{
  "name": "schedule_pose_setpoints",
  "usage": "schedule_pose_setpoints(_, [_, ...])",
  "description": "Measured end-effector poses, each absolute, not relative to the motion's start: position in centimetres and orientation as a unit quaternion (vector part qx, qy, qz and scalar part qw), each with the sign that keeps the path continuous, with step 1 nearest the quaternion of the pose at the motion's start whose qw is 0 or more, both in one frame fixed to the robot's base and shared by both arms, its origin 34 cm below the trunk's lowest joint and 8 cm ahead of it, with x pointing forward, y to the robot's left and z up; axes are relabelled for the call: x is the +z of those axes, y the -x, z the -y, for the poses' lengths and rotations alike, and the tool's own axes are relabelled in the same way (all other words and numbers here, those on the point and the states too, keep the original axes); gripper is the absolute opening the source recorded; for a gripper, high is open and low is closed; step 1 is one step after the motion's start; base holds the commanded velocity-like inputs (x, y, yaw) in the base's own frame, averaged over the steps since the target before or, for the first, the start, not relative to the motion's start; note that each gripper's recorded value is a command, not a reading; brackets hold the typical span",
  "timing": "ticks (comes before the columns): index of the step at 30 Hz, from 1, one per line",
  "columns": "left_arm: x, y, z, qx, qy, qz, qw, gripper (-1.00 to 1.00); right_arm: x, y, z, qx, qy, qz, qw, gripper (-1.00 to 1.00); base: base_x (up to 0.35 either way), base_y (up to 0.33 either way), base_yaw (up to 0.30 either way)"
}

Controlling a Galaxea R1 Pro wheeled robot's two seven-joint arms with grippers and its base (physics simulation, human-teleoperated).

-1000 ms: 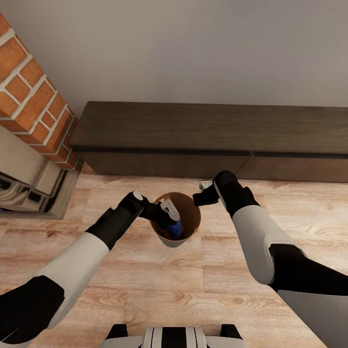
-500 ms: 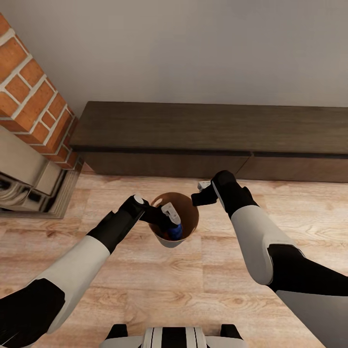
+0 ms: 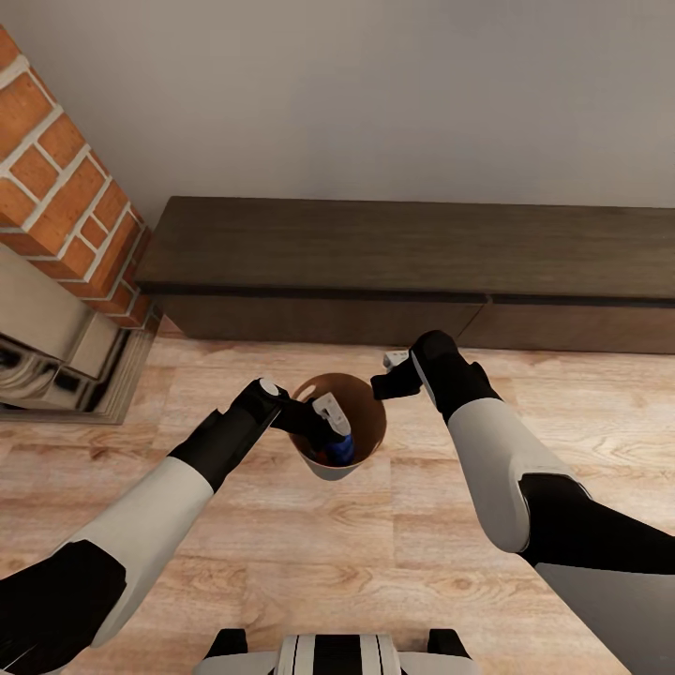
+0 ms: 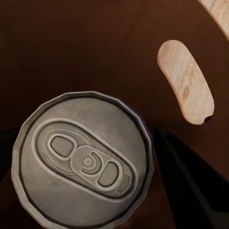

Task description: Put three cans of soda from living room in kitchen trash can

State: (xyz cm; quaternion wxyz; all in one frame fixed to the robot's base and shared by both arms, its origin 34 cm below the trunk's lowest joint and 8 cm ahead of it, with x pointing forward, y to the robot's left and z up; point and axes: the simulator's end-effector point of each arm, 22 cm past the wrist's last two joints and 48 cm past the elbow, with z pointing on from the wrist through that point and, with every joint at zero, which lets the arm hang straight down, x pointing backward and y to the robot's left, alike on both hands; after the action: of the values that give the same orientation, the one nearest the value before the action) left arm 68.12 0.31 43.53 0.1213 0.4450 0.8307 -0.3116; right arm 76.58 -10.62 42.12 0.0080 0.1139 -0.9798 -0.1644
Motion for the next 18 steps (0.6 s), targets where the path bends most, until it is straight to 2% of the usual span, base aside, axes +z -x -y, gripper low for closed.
schedule_pose_setpoints(16, [43.5,-68.19,-0.33,-0.31,-0.445,-0.831,0.123,-1.0,42.16,-76.55,10.49,-0.168,-0.112,0.979,0.008,-1.0,0.0,0.0,0.0])
schedule_pose_setpoints(17, [43.49,-68.21,-0.34,-0.31,-0.445,-0.831,0.123,1.0,42.15,-76.55,10.5,-0.167,-0.112,0.979,0.008,-1.0,0.0,0.0,0.0])
schedule_pose_setpoints(18, [43.48,-68.24,-0.35,-0.309,-0.446,-0.831,0.124,1.0,42.15,-76.56,10.52,-0.167,-0.112,0.979,0.008,-1.0,0.0,0.0,0.0])
